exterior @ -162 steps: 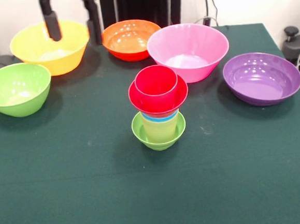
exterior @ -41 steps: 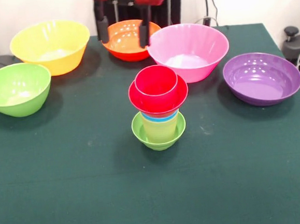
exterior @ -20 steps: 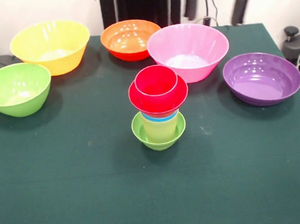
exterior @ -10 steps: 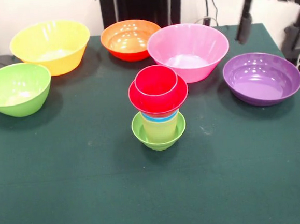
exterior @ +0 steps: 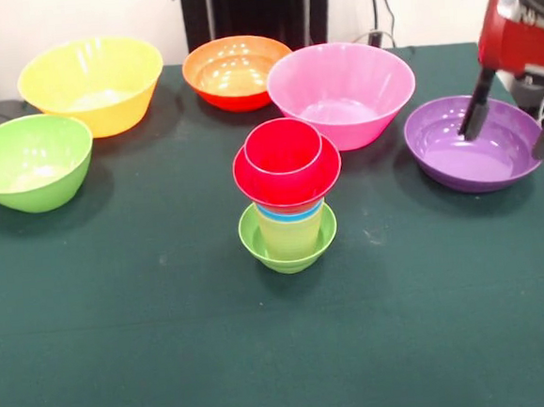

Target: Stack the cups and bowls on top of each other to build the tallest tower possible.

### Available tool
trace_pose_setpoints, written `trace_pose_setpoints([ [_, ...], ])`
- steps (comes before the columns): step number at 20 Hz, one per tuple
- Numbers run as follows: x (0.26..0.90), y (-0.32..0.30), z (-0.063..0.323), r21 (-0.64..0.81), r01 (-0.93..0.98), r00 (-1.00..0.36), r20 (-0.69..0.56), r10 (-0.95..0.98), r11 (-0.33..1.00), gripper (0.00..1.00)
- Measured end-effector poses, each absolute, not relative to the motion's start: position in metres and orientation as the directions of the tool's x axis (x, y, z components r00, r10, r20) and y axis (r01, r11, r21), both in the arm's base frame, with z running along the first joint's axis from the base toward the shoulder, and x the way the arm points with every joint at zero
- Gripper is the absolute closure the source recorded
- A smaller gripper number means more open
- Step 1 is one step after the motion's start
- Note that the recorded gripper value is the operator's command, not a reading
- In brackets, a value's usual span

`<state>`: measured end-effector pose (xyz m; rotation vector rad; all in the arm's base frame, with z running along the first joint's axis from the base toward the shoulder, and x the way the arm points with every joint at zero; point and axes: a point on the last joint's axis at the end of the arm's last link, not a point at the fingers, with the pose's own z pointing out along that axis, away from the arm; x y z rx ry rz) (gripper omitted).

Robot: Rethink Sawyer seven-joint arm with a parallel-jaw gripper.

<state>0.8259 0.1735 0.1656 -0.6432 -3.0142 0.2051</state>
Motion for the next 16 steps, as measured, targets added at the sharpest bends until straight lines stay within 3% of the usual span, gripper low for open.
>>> trace_pose_setpoints([
  [8,0.814,0.190,0.122,-0.203,0.422,-0.899,0.033,0.437,0.883,0.00],
  [16,0.804,0.209,0.107,-0.202,0.504,-0.853,0.032,0.520,0.840,0.00],
])
